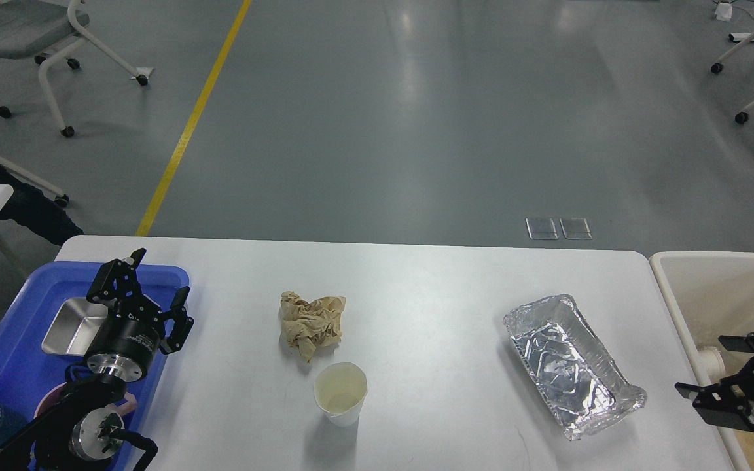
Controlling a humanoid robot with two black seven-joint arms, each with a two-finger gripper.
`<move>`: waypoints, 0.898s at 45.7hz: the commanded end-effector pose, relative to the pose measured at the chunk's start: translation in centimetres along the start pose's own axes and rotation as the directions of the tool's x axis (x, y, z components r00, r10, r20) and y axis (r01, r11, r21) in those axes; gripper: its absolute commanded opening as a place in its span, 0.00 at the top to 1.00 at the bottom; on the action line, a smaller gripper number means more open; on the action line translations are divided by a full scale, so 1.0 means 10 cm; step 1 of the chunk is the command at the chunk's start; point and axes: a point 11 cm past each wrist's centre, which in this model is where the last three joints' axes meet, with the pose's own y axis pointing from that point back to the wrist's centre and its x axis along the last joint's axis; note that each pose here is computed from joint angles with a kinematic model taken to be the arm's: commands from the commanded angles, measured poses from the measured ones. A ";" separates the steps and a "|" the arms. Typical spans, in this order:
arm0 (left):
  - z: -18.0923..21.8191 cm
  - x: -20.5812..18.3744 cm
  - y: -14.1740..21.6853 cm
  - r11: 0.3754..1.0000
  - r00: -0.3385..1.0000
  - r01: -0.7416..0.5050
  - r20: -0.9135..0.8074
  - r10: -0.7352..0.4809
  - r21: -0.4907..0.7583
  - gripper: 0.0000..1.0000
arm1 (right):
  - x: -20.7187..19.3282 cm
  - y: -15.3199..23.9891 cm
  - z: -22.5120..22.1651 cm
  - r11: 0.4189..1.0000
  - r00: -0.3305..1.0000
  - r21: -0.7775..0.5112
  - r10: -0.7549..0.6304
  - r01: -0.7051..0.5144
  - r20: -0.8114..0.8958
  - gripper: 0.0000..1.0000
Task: Tidy desktop
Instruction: 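Lower the right gripper toward the near end of the foil package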
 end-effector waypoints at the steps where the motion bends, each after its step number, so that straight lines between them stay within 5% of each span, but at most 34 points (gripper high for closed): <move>1: -0.04 0.01 0.00 1.000 1.000 -0.007 -0.007 0.007 0.005 0.04 | 0.03 0.02 0.06 0.996 0.996 -0.039 0.082 -0.084 -0.029 0.00; 8: -0.05 0.01 0.00 1.000 1.000 -0.009 -0.008 0.009 0.006 0.04 | -0.07 0.02 0.14 0.988 0.997 -0.137 0.070 -0.071 -0.015 0.00; 14: -0.05 0.01 0.00 1.000 1.000 -0.010 -0.007 0.010 0.005 0.04 | -0.08 0.04 0.12 0.990 0.981 -0.118 0.099 -0.080 0.169 0.00; 32: -0.06 0.02 0.01 1.000 1.000 -0.013 -0.005 0.013 0.009 0.04 | -0.21 0.04 0.07 0.994 0.976 -0.103 0.067 -0.046 0.208 0.00; 41: -0.09 0.06 0.06 1.000 1.000 -0.017 -0.004 0.017 0.013 0.04 | -0.27 -0.09 -0.01 0.993 0.846 -0.079 0.113 -0.084 0.522 0.00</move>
